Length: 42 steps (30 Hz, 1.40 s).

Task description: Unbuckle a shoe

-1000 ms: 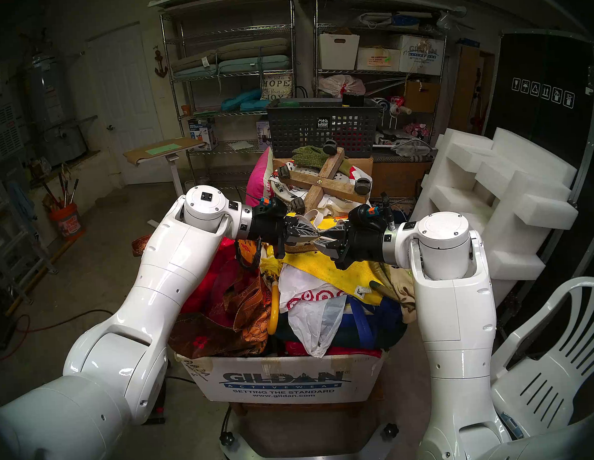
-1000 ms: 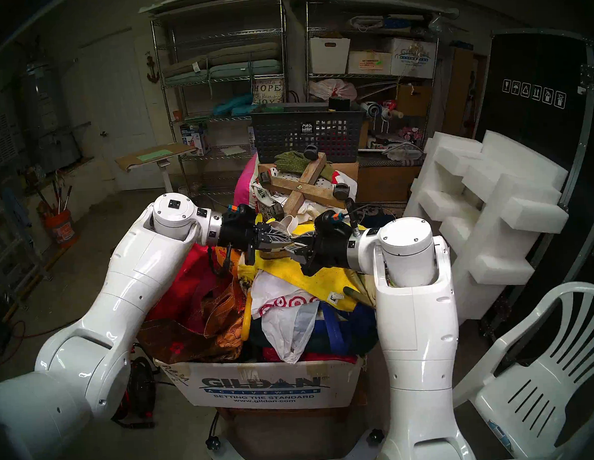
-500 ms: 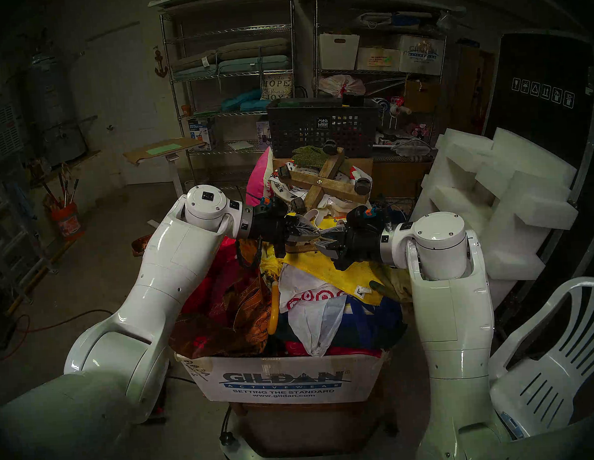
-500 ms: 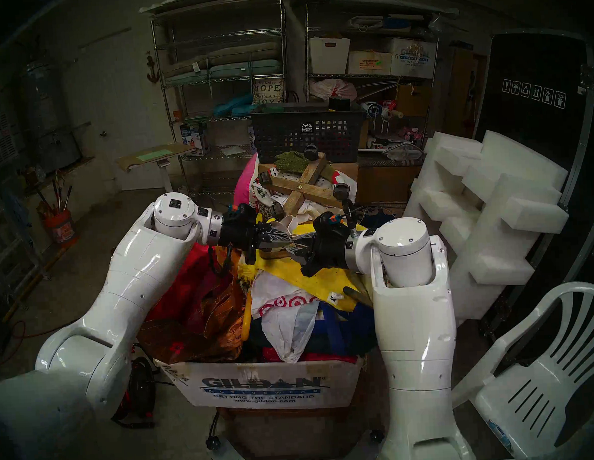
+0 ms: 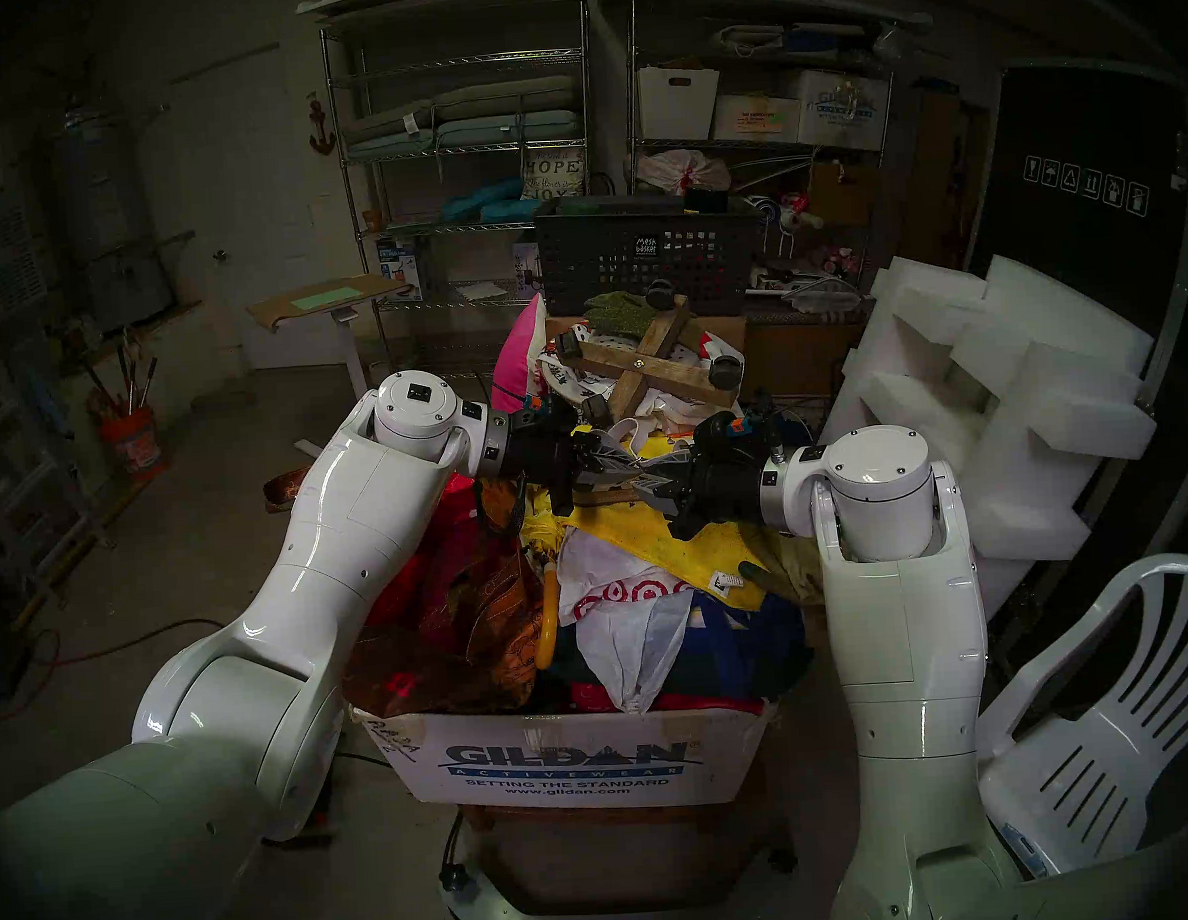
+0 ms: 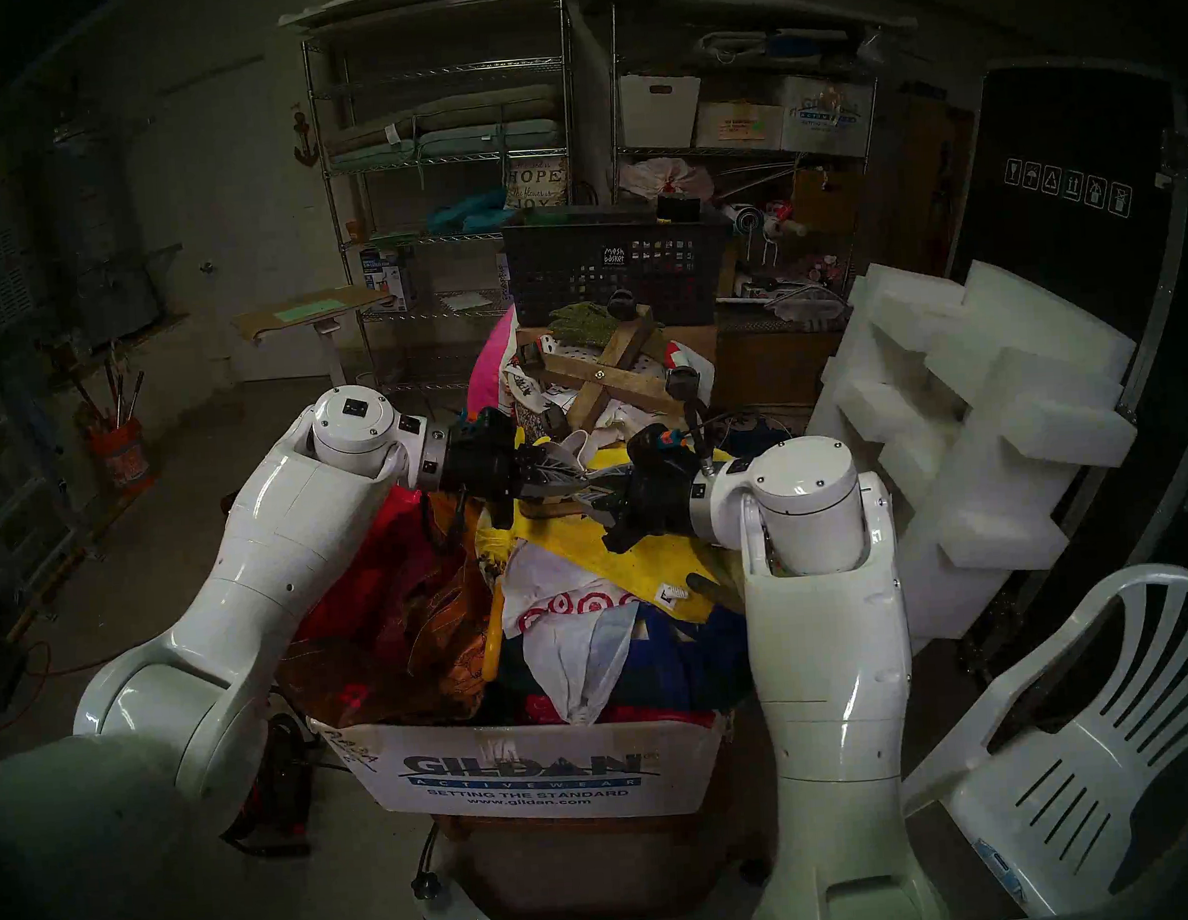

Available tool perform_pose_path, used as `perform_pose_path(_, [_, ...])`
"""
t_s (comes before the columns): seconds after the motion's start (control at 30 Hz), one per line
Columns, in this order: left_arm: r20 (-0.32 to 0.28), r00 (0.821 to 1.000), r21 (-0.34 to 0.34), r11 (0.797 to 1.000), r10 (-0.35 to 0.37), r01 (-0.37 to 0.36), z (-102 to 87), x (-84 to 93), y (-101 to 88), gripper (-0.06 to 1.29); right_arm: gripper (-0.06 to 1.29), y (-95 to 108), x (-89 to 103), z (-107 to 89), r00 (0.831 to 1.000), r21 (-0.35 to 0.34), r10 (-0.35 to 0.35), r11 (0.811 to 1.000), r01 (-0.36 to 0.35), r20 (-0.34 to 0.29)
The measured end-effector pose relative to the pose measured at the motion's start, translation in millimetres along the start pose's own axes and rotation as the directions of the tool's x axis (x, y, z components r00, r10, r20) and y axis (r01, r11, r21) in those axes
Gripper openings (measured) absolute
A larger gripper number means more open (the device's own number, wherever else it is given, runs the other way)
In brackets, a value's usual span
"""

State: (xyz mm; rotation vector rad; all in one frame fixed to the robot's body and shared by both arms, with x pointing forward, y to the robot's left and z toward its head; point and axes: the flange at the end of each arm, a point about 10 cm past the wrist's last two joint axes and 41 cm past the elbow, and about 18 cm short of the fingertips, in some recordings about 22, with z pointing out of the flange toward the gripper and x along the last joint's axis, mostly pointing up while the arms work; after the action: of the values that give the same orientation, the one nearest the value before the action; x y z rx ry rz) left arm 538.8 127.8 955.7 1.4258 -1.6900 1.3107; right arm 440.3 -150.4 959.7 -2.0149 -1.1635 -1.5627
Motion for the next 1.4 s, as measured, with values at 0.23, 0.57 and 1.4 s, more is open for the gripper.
perform_pose_path(0.23, [-0.003,1.000,-0.006,1.000,-0.001,0.001,1.7,-0.7,-1.7,0.01,0.53,2.1,-1.7,-0.6,1.000,-0.007,0.005,1.000,-0.005,0.000])
perform_pose_path(0.57, [-0.005,1.000,-0.011,1.000,0.005,-0.005,2.9,0.3,-3.3,0.01,0.51,3.8,-2.3,-1.1,1.000,-0.011,0.007,1.000,-0.007,-0.002])
perform_pose_path(1.4, [0.010,1.000,-0.010,1.000,0.011,-0.011,0.3,3.6,-2.4,0.01,0.51,4.6,1.8,-7.6,1.000,-0.023,-0.001,1.000,0.000,-0.016])
